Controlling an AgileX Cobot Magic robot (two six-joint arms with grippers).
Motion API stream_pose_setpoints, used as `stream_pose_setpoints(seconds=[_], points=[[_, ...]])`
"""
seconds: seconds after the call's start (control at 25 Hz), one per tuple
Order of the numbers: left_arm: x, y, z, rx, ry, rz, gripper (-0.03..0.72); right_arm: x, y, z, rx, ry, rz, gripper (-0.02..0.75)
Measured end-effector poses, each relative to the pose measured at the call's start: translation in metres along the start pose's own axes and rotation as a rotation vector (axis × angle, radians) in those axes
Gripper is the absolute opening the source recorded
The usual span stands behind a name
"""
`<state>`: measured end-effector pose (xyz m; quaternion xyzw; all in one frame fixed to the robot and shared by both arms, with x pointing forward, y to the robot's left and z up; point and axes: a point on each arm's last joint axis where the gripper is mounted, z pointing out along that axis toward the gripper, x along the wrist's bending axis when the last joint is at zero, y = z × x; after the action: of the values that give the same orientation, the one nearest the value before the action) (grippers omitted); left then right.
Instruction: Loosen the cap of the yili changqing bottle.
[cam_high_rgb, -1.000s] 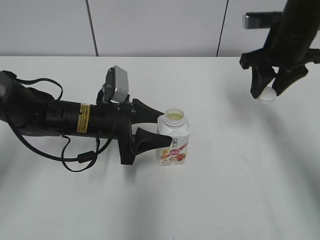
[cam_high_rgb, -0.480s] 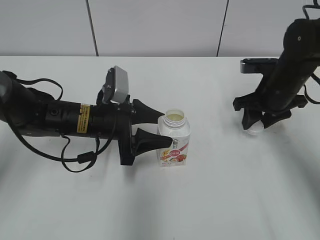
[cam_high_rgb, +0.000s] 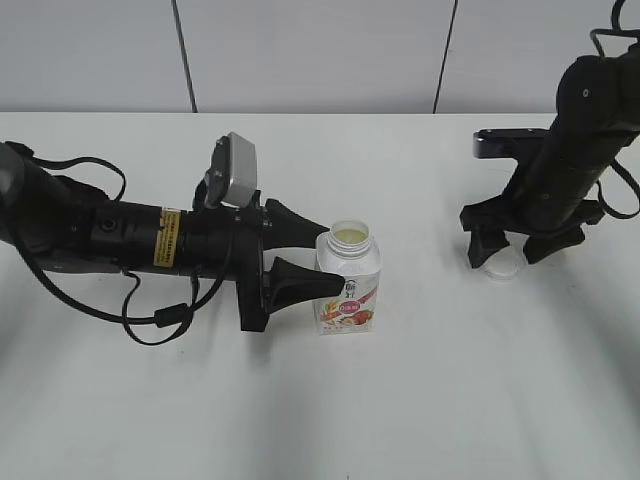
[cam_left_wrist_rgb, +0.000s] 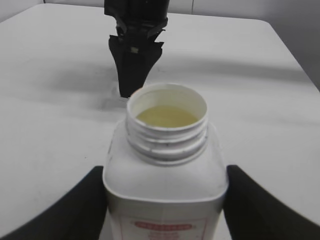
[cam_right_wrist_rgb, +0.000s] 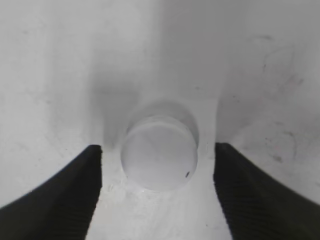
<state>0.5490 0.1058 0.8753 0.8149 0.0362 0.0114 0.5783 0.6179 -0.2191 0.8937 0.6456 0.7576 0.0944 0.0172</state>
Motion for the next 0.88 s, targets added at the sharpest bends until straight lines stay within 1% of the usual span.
stream_pose_setpoints(seconds=[0.04,0.12,0.28,0.36,0.52,0.68,0.8,0.88], points=[[0.0,0.0,0.0,-0.001,0.0,0.0,0.433,0.0,0.0,0.0,0.0,0.001,-0.005,0.617],[0.0,0.0,0.0,-0.001,0.0,0.0,0.449,0.002,0.0,0.0,-0.002,0.007,-0.003,0.629],[-0.001,0.001,0.0,-0.009,-0.008,0.001,0.623,0.009,0.001,-0.009,-0.019,0.024,-0.01,0.629],[-0.001,0.002,-0.001,-0.007,-0.012,0.008,0.658,0.013,0.0,-0.02,-0.022,0.033,-0.027,0.629],[-0.001,0.005,-0.011,0.019,-0.039,0.047,0.663,0.02,-0.002,-0.045,-0.046,0.047,-0.054,0.619],[0.003,0.008,-0.032,0.065,-0.053,0.06,0.647,0.023,-0.002,-0.073,-0.109,0.055,-0.067,0.605],[0.008,0.017,-0.052,0.097,-0.02,0.107,0.604,0.025,-0.003,-0.098,-0.181,0.057,-0.083,0.596],[0.013,0.026,-0.064,0.135,0.04,0.147,0.583,0.026,-0.003,-0.114,-0.241,0.055,-0.1,0.596]])
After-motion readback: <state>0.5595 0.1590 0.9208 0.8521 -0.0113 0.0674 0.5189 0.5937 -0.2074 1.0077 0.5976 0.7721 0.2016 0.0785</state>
